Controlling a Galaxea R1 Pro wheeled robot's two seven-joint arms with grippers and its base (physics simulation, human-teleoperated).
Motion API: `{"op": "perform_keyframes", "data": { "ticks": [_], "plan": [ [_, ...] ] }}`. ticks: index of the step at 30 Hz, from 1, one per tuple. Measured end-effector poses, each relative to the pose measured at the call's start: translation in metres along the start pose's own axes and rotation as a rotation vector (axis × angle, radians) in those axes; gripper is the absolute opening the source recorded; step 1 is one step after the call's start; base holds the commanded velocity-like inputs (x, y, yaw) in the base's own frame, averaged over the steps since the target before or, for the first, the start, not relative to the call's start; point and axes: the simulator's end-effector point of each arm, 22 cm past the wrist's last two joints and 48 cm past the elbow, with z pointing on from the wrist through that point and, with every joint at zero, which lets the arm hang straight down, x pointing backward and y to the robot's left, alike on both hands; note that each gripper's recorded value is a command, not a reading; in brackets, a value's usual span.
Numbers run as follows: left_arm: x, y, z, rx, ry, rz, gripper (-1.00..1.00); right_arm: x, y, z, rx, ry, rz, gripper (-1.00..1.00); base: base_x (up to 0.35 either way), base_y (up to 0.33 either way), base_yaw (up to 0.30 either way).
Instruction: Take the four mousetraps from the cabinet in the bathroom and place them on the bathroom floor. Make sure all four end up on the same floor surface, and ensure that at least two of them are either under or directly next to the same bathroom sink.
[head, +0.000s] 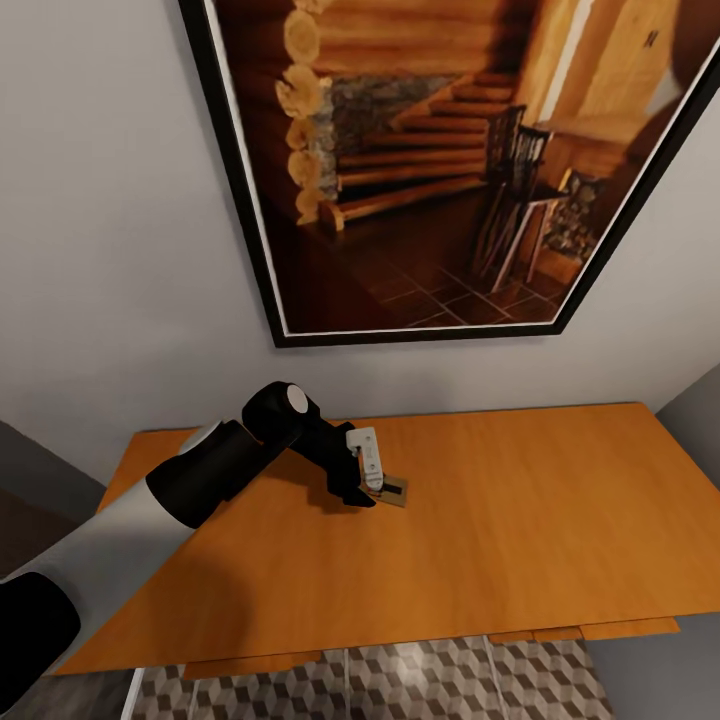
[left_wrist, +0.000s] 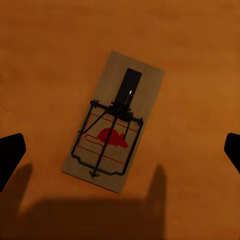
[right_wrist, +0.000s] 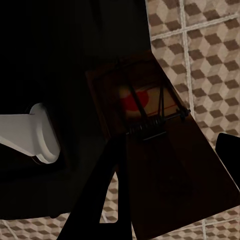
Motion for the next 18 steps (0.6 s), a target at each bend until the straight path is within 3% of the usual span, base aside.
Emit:
{"op": "perform_keyframes", "data": {
  "ticks": [18],
  "plan": [
    [0.0003, 0.0000, 0.0003, 0.001, 0.000, -0.001, 1.00, 0.0002, 0.0010, 0.0000, -0.001, 0.000, 0.001, -1.00, 0.031, 0.000, 0.000]
  ]
}}
